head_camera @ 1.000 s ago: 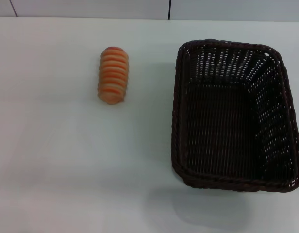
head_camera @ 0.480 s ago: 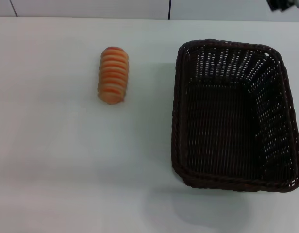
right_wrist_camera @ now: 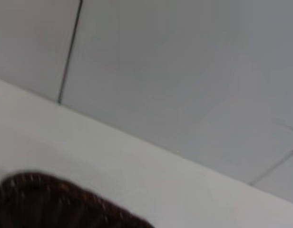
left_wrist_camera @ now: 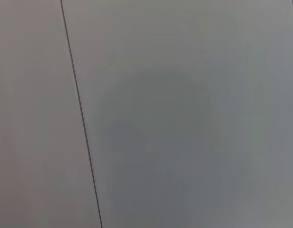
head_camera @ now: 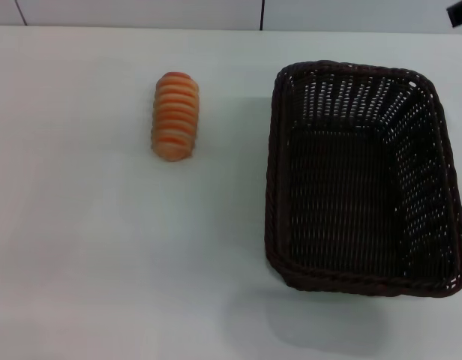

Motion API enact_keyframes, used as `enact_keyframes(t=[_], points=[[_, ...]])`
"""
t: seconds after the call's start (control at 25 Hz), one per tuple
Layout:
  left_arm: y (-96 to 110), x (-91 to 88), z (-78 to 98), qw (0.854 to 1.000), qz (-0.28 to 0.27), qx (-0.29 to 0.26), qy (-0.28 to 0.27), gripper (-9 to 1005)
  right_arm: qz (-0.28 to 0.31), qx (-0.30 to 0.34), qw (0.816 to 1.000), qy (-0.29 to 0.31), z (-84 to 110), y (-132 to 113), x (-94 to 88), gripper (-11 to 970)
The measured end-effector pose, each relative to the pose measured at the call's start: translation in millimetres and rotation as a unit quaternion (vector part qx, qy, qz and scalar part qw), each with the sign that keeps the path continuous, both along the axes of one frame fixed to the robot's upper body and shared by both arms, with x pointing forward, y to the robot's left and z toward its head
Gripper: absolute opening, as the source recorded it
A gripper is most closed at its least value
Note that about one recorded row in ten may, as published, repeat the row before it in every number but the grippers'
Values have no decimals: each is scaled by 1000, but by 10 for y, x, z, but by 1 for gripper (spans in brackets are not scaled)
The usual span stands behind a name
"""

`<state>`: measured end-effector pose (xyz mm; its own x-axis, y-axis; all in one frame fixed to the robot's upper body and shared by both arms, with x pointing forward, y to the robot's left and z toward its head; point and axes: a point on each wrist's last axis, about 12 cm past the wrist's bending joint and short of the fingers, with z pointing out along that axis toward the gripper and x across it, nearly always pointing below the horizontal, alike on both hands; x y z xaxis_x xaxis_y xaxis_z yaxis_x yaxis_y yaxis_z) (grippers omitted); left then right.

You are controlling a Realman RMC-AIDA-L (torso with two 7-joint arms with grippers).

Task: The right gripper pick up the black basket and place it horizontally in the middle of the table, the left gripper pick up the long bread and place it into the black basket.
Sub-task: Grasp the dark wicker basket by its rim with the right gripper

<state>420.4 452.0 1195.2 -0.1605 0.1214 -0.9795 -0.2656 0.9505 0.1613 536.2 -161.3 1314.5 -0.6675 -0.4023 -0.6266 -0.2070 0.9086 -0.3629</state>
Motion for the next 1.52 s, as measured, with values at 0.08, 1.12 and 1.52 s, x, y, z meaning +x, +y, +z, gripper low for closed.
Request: enact_keyframes(t=[0.08, 1.12, 1.52], points=[[1, -6, -10, 1000, 1, -1, 1, 770, 10, 21, 1000, -13, -18, -55, 55, 617], [66, -148, -15, 1000, 17, 3, 10, 771, 26, 337, 933, -122, -83, -822, 160, 614], [79, -155, -4, 1000, 19, 4, 8, 771, -2, 410, 899, -154, -32, -1184, 53, 613]])
